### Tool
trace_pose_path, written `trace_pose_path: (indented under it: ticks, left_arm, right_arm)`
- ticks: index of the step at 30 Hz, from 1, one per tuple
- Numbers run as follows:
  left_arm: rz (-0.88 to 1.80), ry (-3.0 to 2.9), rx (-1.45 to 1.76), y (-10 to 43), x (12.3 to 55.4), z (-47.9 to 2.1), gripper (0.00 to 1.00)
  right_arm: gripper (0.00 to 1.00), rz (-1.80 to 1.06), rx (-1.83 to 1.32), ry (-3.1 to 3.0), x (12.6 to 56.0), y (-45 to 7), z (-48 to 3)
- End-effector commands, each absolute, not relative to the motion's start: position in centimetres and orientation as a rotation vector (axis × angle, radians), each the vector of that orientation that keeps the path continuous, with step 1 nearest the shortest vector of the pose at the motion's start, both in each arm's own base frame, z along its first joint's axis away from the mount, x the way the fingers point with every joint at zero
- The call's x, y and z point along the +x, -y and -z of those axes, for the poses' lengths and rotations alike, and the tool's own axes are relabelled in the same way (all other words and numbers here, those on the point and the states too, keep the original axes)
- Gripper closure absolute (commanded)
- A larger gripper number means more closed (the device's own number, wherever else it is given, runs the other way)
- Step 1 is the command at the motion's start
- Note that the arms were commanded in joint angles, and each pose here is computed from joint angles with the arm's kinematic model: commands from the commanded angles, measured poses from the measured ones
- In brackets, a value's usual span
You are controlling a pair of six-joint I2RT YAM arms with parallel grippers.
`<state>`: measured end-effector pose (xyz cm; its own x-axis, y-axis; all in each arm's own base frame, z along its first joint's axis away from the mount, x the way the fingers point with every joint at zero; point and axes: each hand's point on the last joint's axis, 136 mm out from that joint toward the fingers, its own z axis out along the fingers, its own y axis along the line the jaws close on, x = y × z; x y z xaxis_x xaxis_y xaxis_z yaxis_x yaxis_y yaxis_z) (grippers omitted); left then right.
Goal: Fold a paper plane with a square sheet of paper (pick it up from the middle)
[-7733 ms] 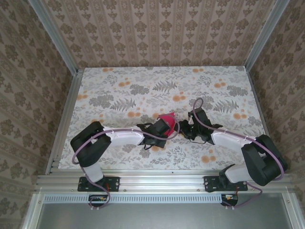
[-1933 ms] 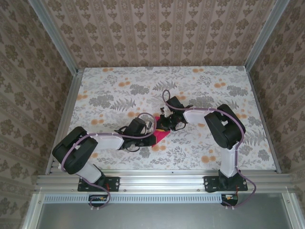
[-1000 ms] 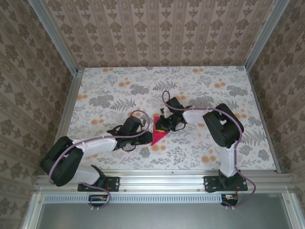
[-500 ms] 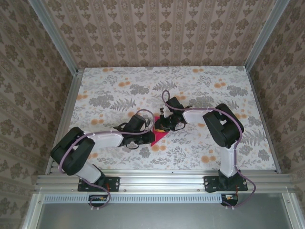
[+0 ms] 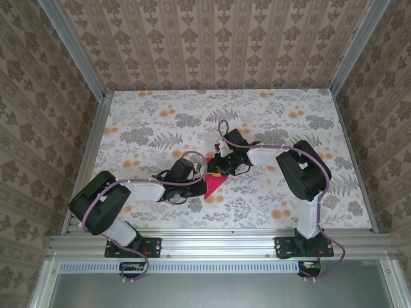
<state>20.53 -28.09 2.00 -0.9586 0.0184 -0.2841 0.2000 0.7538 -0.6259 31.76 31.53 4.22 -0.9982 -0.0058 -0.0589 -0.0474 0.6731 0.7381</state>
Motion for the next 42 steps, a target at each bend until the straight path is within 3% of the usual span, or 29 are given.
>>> trace_pose_path:
  ticks: [1,5,11,25,31,37,42]
  left_arm:
    - [0.958,-2.729,0.120,27.0,19.9,-0.8,1.00]
    - [0.958,-2.738,0.106,26.8,19.7,-0.5,1.00]
    - [0.953,-2.749,0.104,26.8,19.6,-0.2,1.00]
    - [0.933,-2.773,0.121,26.6,19.1,0.2,1.00]
    - [0.931,-2.758,0.123,26.9,19.6,-0.6,0.91]
    - [0.929,-2.761,0.144,27.0,19.4,-0.8,1.00]
    - [0.931,-2.779,0.196,27.3,18.3,-0.5,1.00]
  right_arm:
    - [0.73,-1.254,-0.067,-2.729,32.8,-30.6,-7.5]
    - [0.75,-1.244,-0.065,-2.729,32.5,-30.1,-7.7]
    - [0.86,-1.276,-0.080,-2.774,31.5,-30.8,-6.3]
    - [0.89,-1.257,-0.094,-2.858,32.3,-32.5,-2.8]
    - [0.89,-1.225,-0.093,-2.887,32.0,-32.1,-1.9]
    - [0.89,-1.174,-0.079,-2.927,31.9,-31.6,-0.3]
    - [0.89,-1.102,-0.053,-2.971,31.6,-30.9,1.2]
